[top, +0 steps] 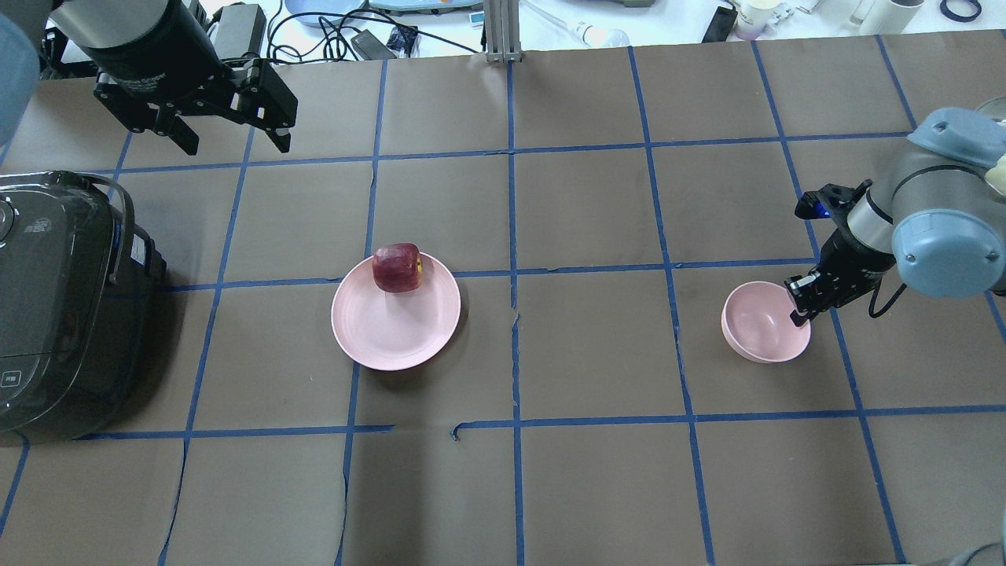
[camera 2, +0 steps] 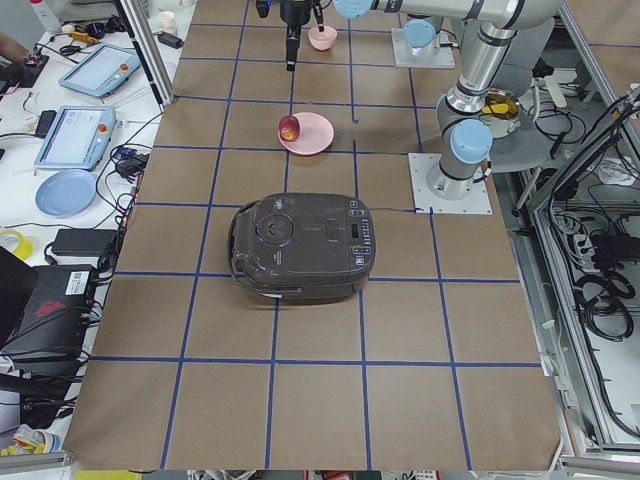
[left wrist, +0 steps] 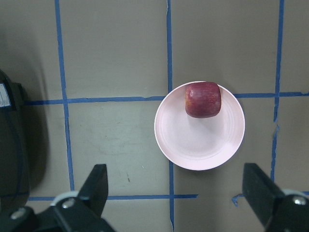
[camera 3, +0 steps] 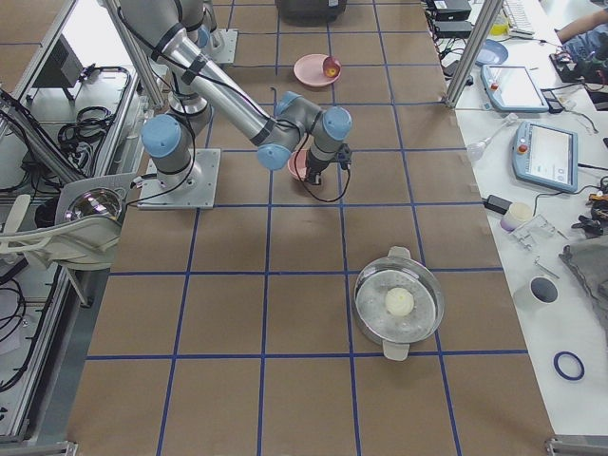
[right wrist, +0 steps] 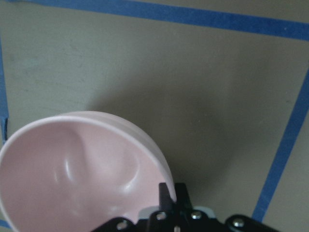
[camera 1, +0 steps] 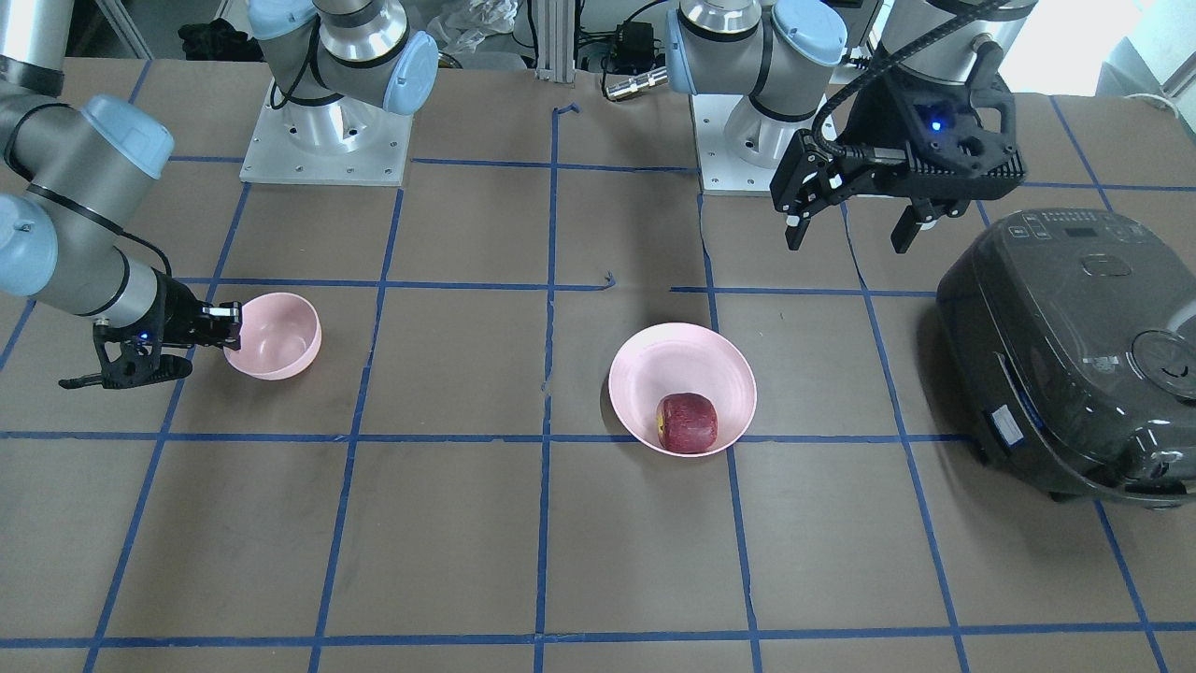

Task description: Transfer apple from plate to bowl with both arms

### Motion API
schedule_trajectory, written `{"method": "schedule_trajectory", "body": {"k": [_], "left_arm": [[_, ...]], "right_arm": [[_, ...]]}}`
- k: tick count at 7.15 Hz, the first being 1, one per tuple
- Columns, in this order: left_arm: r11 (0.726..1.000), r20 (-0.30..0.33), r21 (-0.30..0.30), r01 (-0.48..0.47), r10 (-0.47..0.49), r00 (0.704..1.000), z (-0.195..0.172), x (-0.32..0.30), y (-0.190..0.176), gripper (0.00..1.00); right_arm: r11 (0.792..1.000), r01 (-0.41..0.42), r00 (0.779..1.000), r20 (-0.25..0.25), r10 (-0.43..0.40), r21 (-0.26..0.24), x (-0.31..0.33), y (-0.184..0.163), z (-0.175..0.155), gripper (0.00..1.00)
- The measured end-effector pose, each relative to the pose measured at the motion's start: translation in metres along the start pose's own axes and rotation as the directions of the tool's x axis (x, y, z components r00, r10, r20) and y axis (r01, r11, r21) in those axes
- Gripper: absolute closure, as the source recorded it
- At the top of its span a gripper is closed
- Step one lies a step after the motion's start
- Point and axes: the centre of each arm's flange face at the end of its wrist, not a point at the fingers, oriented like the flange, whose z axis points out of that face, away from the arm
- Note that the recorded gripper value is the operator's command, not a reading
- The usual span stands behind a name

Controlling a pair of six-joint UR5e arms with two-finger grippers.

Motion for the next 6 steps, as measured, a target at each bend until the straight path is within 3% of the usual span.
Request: {"method": "schedule_trajectory", "body": {"k": [3, 6], "left_arm": [[1.000, 0.000, 0.000, 0.000, 0.000, 1.000, 0.000, 0.000, 0.000, 0.00], [1.000, -0.001, 0.001, 0.001, -0.001, 1.000, -0.001, 0.000, 0.001, 0.00]], "right_arm": [[0.999, 0.016, 1.000, 0.011, -0.016, 0.051, -0.029, -0.018, -0.022, 1.00], [0.997, -0.026, 0.999, -0.026, 0.028, 0.074, -0.166, -0.042, -0.012, 1.00]]}}
